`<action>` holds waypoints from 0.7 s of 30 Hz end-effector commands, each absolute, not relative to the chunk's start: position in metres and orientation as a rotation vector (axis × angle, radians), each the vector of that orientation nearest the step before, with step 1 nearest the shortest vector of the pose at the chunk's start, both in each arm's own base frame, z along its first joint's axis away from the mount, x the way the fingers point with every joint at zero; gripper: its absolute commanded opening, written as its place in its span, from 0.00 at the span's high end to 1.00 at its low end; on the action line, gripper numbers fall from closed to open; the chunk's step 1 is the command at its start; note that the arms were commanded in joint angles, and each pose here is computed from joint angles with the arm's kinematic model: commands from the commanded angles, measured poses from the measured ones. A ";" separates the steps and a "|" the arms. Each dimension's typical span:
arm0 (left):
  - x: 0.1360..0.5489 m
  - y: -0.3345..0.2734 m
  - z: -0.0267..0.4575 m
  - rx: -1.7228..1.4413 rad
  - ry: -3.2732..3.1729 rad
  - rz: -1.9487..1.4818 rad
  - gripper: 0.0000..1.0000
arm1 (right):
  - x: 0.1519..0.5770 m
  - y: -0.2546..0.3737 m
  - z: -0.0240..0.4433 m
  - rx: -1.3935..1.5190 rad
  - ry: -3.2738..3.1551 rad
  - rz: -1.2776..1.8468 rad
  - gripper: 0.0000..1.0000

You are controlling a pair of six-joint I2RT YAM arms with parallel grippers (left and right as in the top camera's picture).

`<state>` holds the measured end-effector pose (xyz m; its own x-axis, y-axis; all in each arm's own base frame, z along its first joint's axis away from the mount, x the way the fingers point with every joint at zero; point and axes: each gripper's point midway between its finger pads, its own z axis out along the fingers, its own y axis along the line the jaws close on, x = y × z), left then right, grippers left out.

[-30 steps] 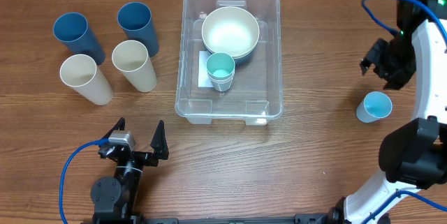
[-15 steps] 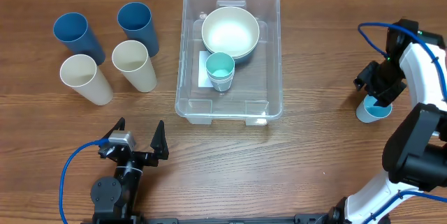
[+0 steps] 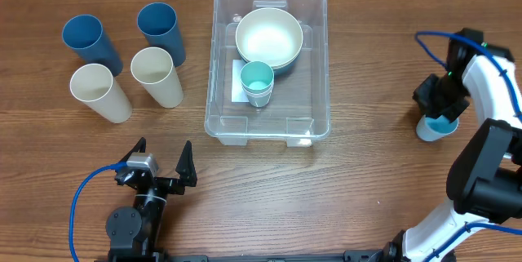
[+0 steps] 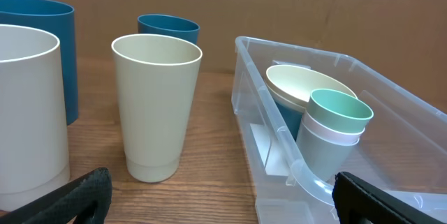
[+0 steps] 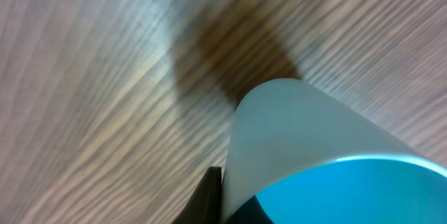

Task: Pack container
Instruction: 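Carry the light-blue cup into the bin and drop it into the teal cup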

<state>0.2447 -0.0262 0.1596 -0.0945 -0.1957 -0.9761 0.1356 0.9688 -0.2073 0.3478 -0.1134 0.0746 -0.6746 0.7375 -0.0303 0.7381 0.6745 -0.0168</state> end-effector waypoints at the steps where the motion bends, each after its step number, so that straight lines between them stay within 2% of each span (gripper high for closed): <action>1: 0.244 -0.026 0.160 -0.030 1.639 -0.261 0.00 | 0.394 -0.119 0.155 1.142 2.691 0.025 0.96; 5: 0.244 -0.026 0.160 -0.030 1.639 -0.261 0.00 | 0.426 -0.080 0.240 0.954 2.579 0.192 0.96; 7: 0.244 -0.026 0.160 -0.030 1.639 -0.261 0.00 | 0.438 -0.027 0.284 0.739 2.550 0.288 0.96; 9: 0.244 -0.026 0.160 -0.030 1.639 -0.261 0.00 | 0.438 0.036 0.306 0.512 2.561 0.344 0.96; 14: 0.244 -0.026 0.160 -0.031 1.639 -0.261 0.00 | 0.412 0.168 0.309 0.097 2.605 0.386 0.96; 21: 0.244 -0.026 0.160 -0.030 1.639 -0.261 0.00 | 0.371 0.258 0.289 -0.195 2.655 0.389 0.96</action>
